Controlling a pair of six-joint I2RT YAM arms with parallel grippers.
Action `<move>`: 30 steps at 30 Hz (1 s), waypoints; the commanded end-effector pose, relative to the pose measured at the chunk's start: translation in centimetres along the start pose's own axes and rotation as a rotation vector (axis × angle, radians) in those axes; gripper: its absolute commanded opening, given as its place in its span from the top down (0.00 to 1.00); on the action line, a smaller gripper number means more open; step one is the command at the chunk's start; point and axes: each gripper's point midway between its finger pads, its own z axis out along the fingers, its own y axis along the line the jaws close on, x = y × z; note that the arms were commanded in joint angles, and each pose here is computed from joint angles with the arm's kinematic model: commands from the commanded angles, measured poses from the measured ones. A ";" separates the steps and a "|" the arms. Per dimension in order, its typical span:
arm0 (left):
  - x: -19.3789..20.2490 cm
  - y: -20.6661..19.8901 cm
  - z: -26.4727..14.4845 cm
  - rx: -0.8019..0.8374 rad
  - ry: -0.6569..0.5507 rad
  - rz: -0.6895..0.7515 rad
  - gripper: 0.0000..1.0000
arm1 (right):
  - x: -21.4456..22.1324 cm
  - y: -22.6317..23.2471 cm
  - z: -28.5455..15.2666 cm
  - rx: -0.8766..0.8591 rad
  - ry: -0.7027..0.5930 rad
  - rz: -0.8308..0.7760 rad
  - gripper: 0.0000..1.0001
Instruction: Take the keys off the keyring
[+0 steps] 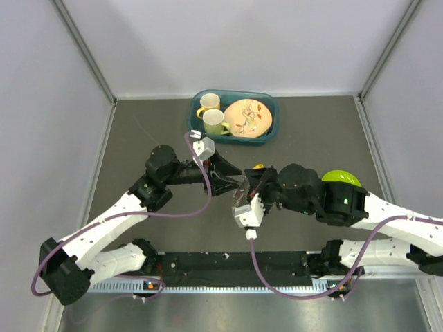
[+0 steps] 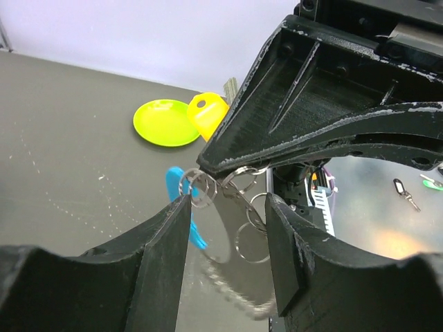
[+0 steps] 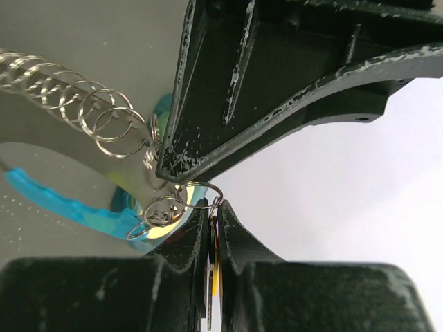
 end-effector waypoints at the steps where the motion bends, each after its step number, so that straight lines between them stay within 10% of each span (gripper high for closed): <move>1: -2.4 -1.0 0.4 0.079 -0.026 0.087 0.48 | -1.9 -3.9 -1.5 0.154 -0.104 0.008 1.00; 18: -2.8 -3.2 -0.5 0.171 -0.070 0.134 0.52 | -3.0 -3.2 -1.7 0.153 -0.182 0.089 1.00; 30: -2.9 -5.3 -0.9 0.278 -0.062 0.116 0.85 | -2.6 -2.7 -1.9 0.152 -0.166 0.103 1.00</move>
